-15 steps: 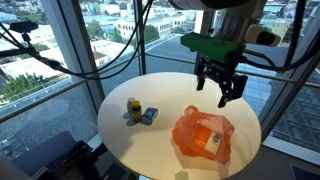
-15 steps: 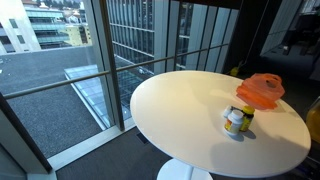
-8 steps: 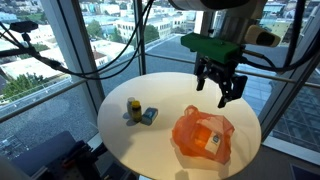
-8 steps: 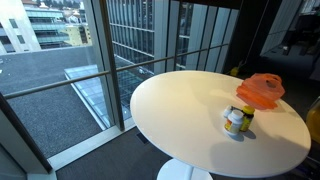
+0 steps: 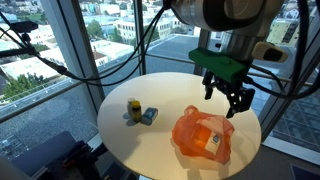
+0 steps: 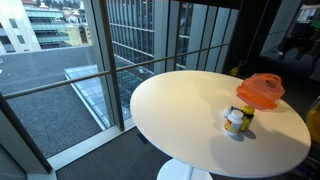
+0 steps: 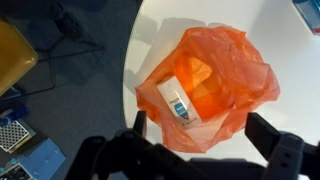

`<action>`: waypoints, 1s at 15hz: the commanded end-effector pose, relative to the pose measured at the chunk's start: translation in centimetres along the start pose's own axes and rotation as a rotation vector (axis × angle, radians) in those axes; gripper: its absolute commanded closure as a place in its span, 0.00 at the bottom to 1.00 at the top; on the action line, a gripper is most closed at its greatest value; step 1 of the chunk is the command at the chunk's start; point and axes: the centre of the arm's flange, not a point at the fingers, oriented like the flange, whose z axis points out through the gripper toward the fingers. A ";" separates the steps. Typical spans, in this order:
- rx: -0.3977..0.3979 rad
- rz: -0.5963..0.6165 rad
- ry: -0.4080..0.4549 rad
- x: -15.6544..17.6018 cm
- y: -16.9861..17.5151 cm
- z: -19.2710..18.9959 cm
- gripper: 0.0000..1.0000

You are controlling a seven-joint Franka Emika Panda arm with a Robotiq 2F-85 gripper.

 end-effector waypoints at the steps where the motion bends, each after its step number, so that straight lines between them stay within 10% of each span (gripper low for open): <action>1: 0.023 0.028 0.034 1.7 0.5 2.0 0.00; 15: -0.025 0.024 -0.007 3.1 -0.2 11.0 0.00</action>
